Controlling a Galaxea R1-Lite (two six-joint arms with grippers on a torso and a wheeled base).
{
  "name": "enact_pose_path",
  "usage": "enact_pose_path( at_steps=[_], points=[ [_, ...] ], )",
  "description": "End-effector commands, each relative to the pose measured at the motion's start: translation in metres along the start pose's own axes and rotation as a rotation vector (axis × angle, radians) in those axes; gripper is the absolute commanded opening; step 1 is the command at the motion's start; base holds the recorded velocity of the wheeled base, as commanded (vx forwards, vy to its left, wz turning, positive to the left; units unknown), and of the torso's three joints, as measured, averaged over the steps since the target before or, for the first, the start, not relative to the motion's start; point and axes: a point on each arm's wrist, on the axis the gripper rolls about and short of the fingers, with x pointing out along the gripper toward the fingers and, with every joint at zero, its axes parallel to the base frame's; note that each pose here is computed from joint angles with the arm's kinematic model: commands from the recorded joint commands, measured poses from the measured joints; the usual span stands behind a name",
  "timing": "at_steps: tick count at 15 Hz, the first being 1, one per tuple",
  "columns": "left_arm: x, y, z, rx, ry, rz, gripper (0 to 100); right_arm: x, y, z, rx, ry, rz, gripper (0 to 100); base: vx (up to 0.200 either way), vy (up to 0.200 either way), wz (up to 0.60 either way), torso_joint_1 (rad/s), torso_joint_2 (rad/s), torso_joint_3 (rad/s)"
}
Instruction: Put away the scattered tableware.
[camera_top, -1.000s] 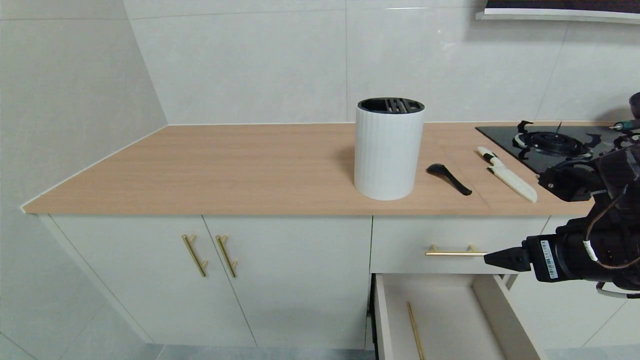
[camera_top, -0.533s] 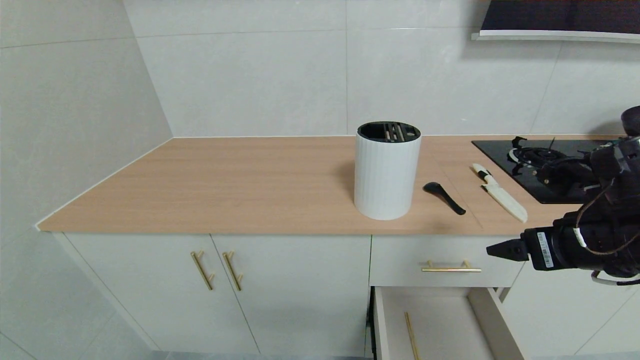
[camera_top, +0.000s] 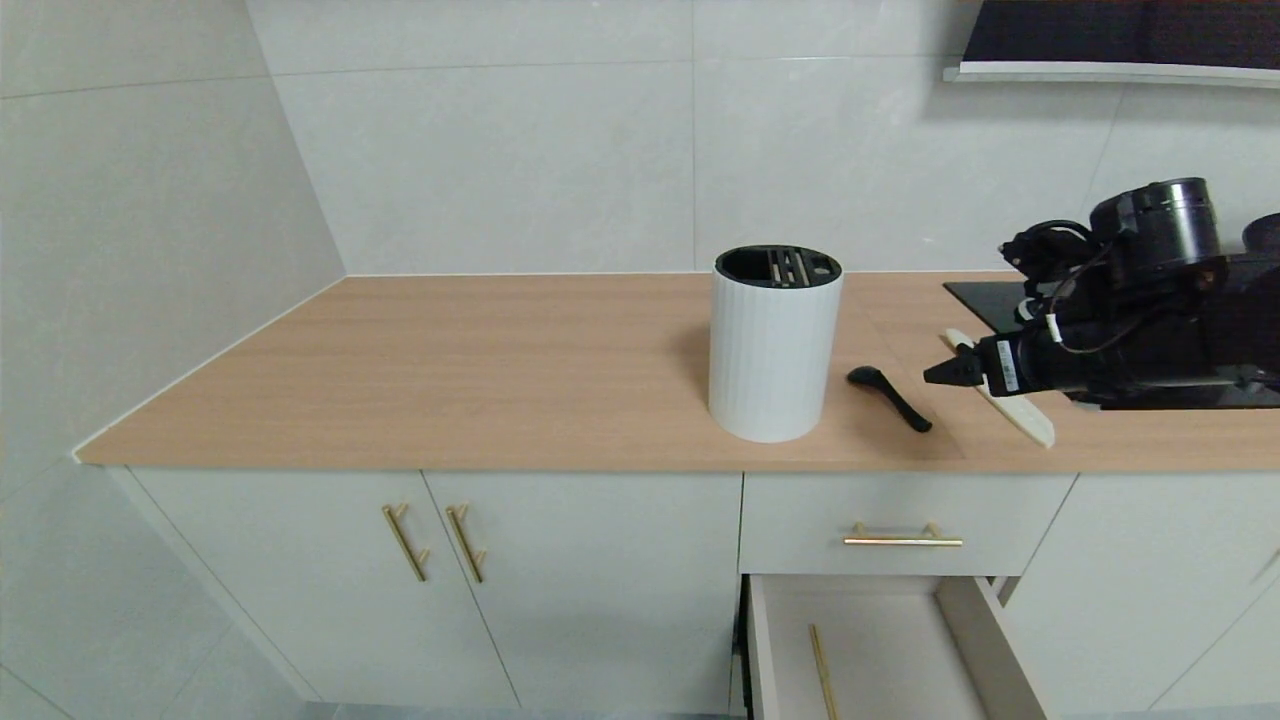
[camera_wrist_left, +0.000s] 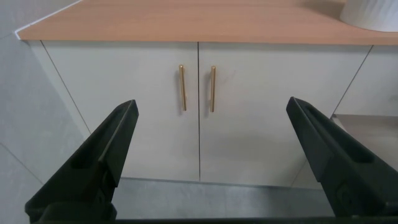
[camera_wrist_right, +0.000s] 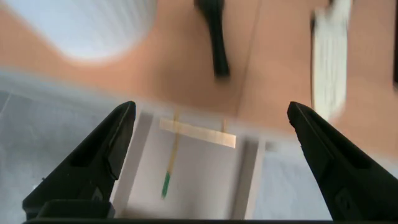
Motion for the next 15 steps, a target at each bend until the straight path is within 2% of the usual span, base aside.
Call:
enact_pose_path(
  at_steps=[1, 6, 10, 15],
  points=[
    [0.000, 0.000, 0.000, -0.001, 0.000, 0.000, 100, 0.053, -0.004, 0.001, -0.012, 0.040, 0.034, 100, 0.000, 0.000, 0.00, 0.000, 0.00, 0.000],
    [0.000, 0.000, 0.000, -0.001, 0.000, 0.001, 100, 0.106, -0.013, -0.007, -0.020, 0.076, 0.050, 100, 0.000, 0.000, 0.00, 0.000, 0.00, 0.000],
    [0.000, 0.000, 0.000, -0.001, 0.000, 0.001, 100, 0.142, -0.020, -0.020, -0.015, 0.065, 0.038, 100, 0.000, 0.000, 0.00, 0.000, 0.00, 0.000],
    [0.000, 0.000, 0.000, -0.001, 0.000, 0.000, 100, 0.160, -0.025, -0.027, -0.008, 0.057, 0.031, 100, 0.000, 0.000, 0.00, 0.000, 0.00, 0.000]
  ],
)
